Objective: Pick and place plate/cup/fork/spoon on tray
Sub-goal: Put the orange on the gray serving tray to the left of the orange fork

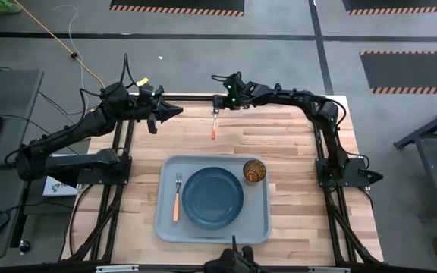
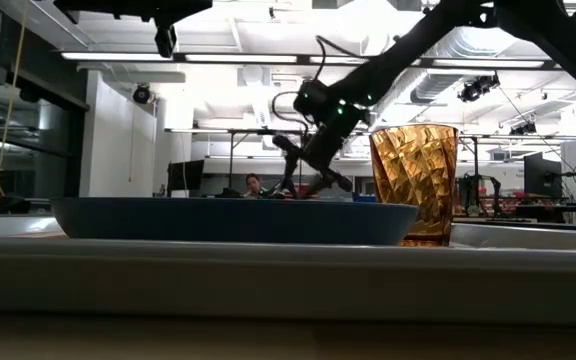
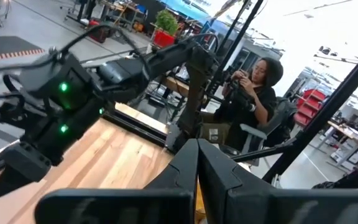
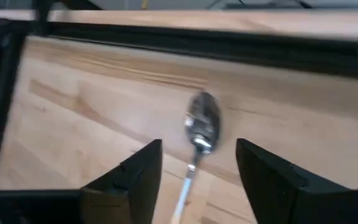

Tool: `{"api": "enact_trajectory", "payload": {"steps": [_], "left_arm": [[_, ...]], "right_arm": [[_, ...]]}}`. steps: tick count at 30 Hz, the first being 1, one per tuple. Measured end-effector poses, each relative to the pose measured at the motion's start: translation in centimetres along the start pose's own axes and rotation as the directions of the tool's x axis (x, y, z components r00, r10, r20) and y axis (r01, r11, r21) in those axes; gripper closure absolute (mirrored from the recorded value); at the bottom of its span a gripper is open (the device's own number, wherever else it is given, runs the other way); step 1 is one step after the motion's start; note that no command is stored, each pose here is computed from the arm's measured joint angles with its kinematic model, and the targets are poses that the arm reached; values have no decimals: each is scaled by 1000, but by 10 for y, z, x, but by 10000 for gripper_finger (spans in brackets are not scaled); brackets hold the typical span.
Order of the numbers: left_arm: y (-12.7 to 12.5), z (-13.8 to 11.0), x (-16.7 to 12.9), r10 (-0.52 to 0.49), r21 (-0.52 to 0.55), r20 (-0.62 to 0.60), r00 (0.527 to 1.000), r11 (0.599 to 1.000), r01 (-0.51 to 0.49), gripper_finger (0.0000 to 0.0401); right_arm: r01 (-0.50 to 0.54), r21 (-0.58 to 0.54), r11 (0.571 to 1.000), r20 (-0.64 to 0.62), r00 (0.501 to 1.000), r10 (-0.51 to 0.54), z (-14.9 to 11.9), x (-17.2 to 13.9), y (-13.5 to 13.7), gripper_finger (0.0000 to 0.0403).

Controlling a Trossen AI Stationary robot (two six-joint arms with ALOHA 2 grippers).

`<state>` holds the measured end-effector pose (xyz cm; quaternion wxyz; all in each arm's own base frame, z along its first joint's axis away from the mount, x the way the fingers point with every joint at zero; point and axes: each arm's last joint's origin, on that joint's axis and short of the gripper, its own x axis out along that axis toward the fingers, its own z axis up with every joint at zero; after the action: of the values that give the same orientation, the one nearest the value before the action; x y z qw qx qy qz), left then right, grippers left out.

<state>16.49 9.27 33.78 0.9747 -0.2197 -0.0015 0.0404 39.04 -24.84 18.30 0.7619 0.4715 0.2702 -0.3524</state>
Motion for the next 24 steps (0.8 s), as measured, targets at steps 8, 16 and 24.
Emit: {"api": "enact_trajectory", "payload": {"steps": [8,16,24], "left_arm": [[0,0,0,12,-8,7,1000,1000,-12,401],[0,0,0,17,-13,9,1000,1000,-17,401],[0,0,0,17,-27,9,1000,999,-17,401]], "right_arm": [[-20,-225,974,-103,995,-3,15,-19,43,387],[4,-287,958,-204,977,-65,-38,16,83,396],[214,-444,870,-190,927,-325,-86,9,87,402]]}}
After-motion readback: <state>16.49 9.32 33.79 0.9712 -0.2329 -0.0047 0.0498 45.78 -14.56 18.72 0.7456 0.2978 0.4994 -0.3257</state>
